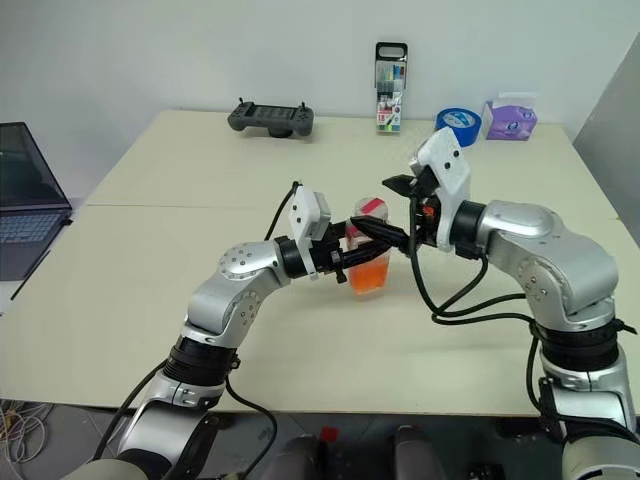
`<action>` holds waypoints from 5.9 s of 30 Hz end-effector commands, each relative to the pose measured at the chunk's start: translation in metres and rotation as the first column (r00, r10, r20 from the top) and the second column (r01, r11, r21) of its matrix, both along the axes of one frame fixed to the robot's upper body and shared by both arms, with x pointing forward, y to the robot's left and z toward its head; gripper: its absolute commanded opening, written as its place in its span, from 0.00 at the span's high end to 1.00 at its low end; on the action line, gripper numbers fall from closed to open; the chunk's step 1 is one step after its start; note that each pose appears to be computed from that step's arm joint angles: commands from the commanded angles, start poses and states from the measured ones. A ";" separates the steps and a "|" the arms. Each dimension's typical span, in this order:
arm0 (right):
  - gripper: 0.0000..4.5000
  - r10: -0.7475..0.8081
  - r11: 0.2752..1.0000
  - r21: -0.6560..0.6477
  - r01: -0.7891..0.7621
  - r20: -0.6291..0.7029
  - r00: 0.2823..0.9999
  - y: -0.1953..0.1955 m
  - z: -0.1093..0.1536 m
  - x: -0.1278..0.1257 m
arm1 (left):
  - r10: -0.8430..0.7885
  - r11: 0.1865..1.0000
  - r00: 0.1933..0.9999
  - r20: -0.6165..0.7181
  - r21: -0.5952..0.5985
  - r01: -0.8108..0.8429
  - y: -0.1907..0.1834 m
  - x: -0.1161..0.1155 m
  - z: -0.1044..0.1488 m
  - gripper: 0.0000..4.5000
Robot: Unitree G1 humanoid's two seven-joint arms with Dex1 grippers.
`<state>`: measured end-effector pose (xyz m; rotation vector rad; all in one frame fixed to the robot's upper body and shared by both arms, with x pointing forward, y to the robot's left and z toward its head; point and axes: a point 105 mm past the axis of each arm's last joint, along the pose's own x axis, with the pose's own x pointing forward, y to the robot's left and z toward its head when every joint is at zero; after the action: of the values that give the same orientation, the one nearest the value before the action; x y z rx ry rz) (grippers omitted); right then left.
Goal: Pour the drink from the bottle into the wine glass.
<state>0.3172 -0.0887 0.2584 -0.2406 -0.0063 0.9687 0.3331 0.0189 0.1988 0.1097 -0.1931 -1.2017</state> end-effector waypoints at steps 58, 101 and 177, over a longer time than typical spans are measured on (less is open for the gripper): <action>0.59 -0.482 0.868 0.128 0.480 -0.014 0.876 0.010 -0.002 -0.005 | 0.013 0.999 0.994 0.112 -0.036 -0.009 -0.003 0.011 0.019 0.60; 0.00 -0.218 0.976 0.042 0.214 0.182 0.959 0.023 0.006 -0.014 | -0.018 0.997 0.993 0.113 -0.067 0.025 -0.013 0.007 0.025 0.61; 0.00 -0.186 0.953 0.232 0.197 -0.070 0.980 0.011 0.015 -0.011 | -0.006 0.999 0.994 0.110 -0.047 0.011 -0.012 0.010 0.019 0.61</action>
<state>0.3084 -0.0800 0.2636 0.0153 -0.0144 0.7696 0.3489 0.0092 0.2002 0.1219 -0.2342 -1.1908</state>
